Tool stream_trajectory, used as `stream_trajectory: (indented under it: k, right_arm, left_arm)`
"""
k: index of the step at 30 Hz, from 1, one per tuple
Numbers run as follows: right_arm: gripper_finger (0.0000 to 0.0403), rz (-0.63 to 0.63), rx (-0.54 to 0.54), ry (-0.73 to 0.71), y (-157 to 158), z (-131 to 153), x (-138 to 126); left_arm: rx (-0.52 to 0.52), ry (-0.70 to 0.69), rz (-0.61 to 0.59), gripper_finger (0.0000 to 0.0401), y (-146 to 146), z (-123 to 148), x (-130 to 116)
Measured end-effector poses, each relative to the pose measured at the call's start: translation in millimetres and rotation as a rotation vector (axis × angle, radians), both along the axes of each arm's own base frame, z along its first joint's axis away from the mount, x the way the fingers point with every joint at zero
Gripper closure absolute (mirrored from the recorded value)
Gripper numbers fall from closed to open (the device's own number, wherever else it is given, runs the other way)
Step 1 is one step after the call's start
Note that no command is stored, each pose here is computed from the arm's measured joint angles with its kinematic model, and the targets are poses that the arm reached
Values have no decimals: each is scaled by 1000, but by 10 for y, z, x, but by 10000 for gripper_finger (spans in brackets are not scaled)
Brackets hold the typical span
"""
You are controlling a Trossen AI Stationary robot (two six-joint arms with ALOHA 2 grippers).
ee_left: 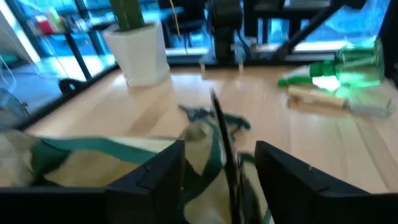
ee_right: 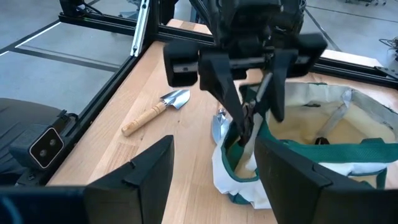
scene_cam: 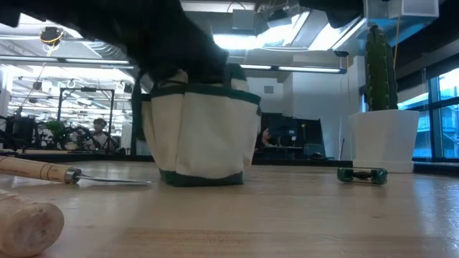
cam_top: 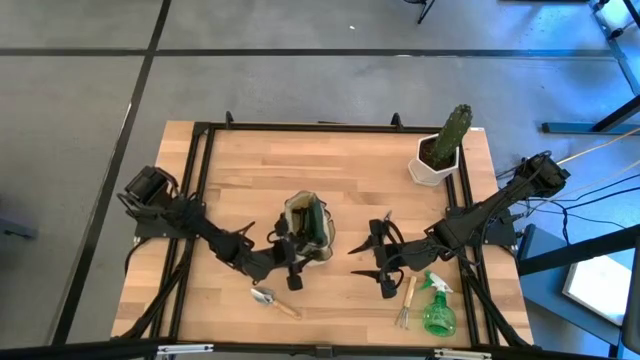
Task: Pick & Place Garden tools in Gardening bag
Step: Adjust the green gardening bag
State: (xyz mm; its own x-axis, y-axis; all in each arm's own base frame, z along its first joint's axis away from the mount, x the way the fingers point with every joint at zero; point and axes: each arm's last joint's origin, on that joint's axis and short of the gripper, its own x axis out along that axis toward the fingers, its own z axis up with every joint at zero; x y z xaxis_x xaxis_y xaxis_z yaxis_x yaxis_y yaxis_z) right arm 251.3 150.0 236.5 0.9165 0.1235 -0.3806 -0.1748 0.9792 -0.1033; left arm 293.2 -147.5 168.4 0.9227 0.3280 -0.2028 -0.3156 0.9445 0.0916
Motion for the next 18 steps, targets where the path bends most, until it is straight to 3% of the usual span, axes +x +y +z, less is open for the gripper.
stream_trajectory:
  k: [10,18]
  right_arm:
    - [178,-1,-1,1,-2,-2,0]
    - [178,2,5,32,25,-90,37]
  left_arm:
    - [93,-177,-12,192,-162,271,-51]
    - [-4,-250,-61,192,-337,436,-219]
